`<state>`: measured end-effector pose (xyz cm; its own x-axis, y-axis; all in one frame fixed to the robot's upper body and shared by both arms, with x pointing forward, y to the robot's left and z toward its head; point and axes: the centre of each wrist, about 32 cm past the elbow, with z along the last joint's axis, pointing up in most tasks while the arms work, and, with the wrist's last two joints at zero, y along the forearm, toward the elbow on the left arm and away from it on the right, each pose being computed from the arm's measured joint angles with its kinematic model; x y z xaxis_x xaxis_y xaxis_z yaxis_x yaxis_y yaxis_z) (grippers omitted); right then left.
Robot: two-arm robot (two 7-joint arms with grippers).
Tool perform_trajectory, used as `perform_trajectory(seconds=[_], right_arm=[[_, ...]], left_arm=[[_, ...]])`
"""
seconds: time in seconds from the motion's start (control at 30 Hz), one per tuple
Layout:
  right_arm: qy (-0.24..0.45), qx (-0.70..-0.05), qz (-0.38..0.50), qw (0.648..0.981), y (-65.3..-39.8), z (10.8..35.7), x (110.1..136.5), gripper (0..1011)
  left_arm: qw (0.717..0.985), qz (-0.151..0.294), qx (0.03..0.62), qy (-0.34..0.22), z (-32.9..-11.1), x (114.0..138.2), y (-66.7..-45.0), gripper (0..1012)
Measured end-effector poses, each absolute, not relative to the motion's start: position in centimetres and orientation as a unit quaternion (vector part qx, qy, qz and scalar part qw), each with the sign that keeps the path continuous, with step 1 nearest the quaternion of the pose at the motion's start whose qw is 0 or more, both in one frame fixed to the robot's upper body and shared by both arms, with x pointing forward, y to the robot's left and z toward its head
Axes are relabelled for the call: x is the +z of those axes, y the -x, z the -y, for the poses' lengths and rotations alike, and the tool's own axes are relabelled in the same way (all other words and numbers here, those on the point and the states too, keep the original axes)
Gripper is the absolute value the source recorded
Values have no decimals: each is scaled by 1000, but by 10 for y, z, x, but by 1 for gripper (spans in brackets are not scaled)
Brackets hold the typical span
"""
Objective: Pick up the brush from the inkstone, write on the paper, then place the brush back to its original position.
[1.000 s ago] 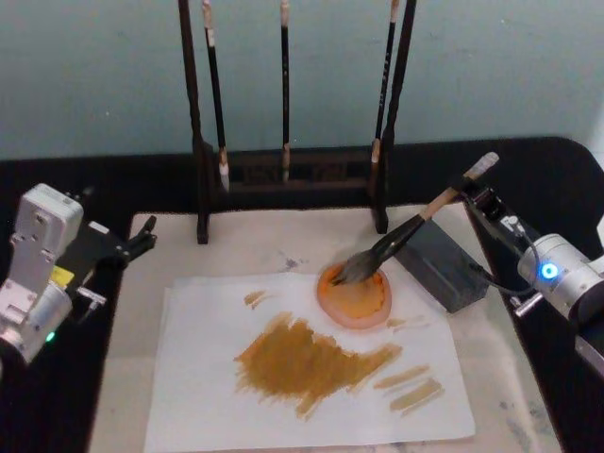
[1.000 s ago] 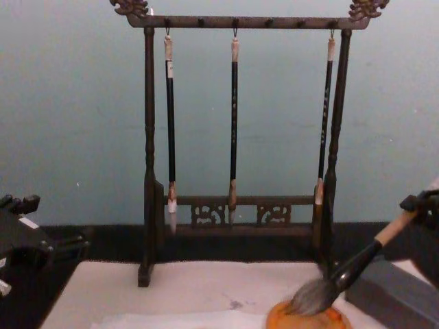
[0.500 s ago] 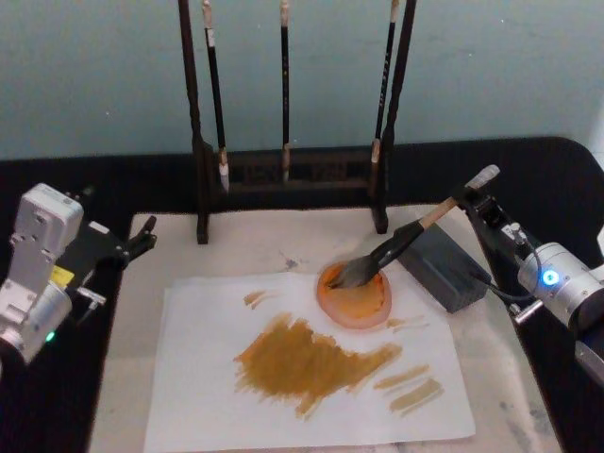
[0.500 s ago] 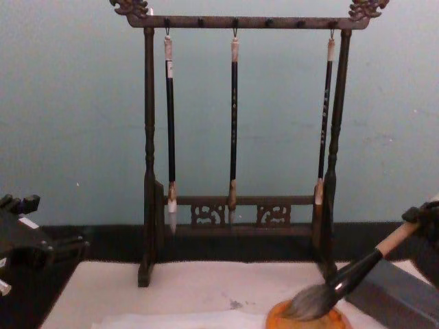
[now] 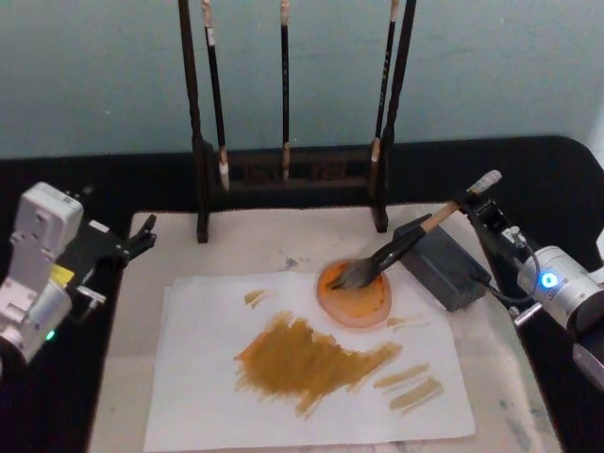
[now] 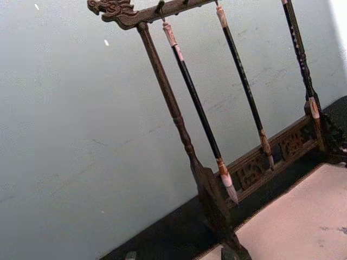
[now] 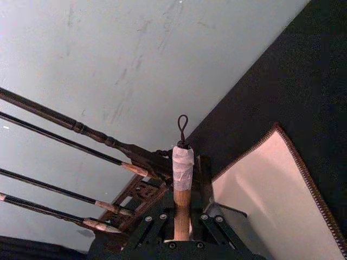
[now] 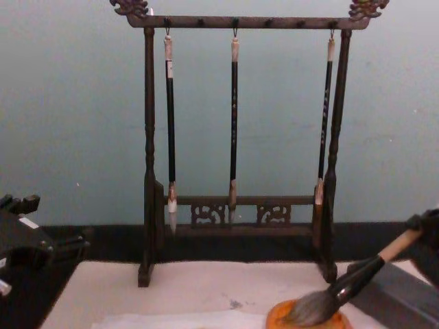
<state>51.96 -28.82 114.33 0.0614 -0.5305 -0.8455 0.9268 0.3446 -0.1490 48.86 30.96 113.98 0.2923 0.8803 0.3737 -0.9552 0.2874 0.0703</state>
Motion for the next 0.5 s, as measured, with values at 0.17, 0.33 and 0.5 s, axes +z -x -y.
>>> perform_trajectory(seconds=[0.17,0.33,0.5], right_arm=[[-226,-527,-440,691,-519,288,1142,177],[-224,-528,-440,691,-520,288,1142,177],[-225,-527,-440,691,-520,288,1142,176]], left_arm=[[791,132,580,-141,-310,1140,-489,1010],[791,132,580,-141,-310,1140,-489,1010],[791,132,580,-141,-310,1140,-489,1009]])
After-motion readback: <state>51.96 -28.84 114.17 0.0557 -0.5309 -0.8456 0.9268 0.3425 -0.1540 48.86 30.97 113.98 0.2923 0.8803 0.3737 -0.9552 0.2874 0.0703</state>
